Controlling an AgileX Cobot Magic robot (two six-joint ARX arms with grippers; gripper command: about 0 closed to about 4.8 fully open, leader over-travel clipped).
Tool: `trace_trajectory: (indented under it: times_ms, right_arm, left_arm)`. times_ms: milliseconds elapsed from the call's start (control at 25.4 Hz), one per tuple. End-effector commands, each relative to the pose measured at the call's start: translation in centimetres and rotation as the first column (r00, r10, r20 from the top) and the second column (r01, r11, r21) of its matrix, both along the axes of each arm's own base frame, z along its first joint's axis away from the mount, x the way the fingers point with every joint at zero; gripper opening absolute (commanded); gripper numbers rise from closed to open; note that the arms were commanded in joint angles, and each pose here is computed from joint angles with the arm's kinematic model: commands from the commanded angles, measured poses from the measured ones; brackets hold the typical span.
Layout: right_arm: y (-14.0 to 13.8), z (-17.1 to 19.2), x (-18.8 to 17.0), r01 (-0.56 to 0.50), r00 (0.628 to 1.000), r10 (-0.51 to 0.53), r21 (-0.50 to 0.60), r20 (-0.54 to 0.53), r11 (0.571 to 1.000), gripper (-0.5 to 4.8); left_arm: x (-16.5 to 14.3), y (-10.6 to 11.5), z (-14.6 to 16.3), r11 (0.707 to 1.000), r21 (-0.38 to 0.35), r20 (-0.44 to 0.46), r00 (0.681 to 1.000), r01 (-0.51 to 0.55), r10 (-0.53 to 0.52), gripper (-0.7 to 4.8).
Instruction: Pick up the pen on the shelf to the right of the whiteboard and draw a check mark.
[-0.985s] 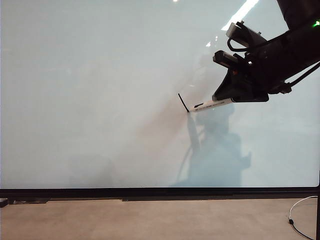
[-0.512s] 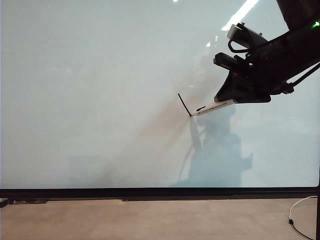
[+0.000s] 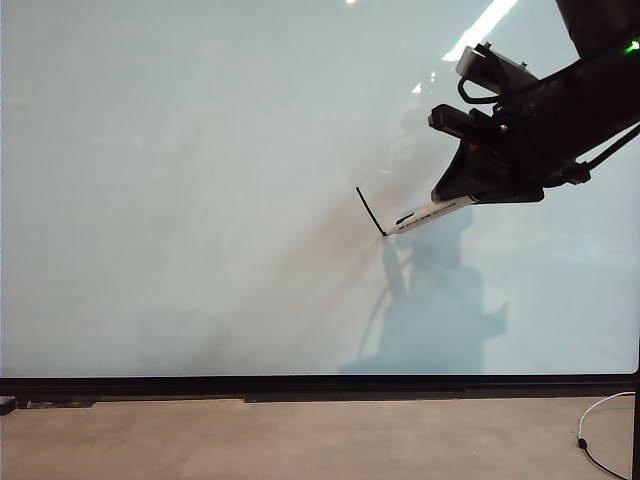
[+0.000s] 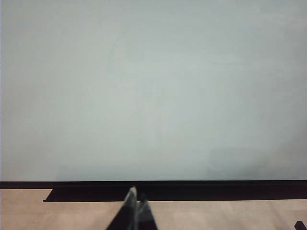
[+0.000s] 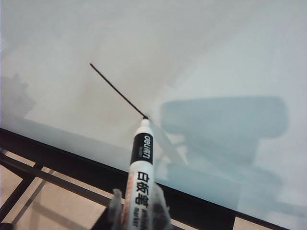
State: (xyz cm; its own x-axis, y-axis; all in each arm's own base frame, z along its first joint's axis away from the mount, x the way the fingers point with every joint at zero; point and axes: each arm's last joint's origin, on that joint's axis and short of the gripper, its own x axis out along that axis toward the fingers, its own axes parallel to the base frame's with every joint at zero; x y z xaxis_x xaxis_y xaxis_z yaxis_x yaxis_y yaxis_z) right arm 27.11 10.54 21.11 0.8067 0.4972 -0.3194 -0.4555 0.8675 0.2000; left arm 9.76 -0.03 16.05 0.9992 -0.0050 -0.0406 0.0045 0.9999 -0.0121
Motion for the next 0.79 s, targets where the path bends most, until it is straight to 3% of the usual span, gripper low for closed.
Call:
trace_trajectory:
  times_ms: [39,788]
  right_arm:
    - [-0.09,0.6,0.11,0.008,0.999,-0.008,0.003,0.046,1.0,-0.07]
    - [-0.1,0.68,-0.03,-0.012,0.999,0.011,0.004,0.051,1.0,-0.07]
  left_arm:
    - [-0.01,0.0,0.23,1.0,0.004,0.016,1.0,0.0,-0.001,-0.04]
    - [-0.01,0.0,0.22,1.0,0.004,0.015,1.0,0.0,-0.001,-0.04]
